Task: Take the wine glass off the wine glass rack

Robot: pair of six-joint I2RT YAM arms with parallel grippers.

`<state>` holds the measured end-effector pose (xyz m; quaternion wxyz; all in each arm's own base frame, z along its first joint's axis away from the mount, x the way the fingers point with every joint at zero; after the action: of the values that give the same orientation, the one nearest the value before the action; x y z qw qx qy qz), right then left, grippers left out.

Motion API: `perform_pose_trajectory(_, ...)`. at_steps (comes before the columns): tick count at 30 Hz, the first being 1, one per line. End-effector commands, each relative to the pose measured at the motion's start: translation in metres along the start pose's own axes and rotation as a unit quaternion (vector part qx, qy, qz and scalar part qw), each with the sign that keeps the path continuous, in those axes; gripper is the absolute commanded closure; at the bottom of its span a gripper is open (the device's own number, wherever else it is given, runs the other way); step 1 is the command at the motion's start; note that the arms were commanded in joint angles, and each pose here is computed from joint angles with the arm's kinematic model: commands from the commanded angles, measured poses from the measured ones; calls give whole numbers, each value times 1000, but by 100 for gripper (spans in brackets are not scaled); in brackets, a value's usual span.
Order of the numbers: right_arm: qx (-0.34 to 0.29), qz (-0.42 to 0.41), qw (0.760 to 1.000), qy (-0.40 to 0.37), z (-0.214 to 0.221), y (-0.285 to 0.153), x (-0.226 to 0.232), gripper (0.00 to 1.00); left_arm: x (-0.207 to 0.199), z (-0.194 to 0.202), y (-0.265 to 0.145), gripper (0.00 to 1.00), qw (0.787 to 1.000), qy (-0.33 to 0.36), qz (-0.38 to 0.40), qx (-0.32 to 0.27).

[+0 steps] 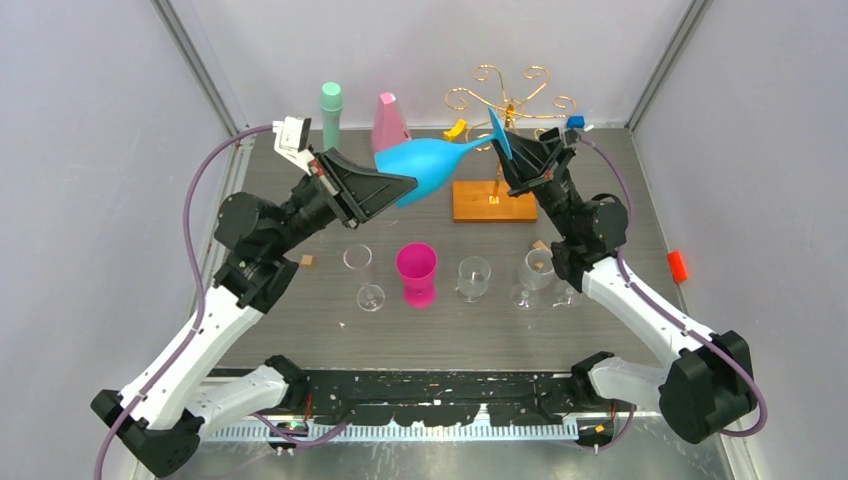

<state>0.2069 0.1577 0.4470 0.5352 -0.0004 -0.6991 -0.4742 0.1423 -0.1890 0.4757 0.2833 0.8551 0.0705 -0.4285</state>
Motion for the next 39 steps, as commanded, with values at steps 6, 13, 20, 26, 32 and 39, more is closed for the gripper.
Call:
perform_pose_trajectory(6,-11,66,997,-44,-5,-2,-25,39,-19,-25,-35,100,967,202,-104,-119)
perform_pose_trajectory(13,-30,135,986,-90,-10,-7,-43,28,8,-47,-71,100,880,297,-331,-169)
perform_pose_trajectory(20,-32,182,968,-171,-8,-9,-37,30,25,-43,-119,100,774,325,-536,-91)
perform_pose_trajectory(26,-51,238,934,-262,-11,-14,-31,31,35,-35,-143,100,712,315,-627,-31)
perform_pose_trajectory(32,-62,265,909,-315,-12,-22,-22,31,48,-36,-144,100,657,310,-687,22)
perform_pose_trajectory(39,-67,285,900,-323,-11,-29,-22,32,94,-29,-133,100,646,270,-703,126)
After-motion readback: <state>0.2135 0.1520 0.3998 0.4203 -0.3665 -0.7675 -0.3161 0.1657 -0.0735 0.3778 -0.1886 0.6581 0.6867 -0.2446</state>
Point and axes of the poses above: each gripper's point midway between its finger pads, its own y axis out along the fingers, its own x axis along the line the jaws close on, z = x × y, the point moved 9 cm from there along -y, back along the fingers, and after that the axes turned 12 degrees about -y, right-handed, at the moved point
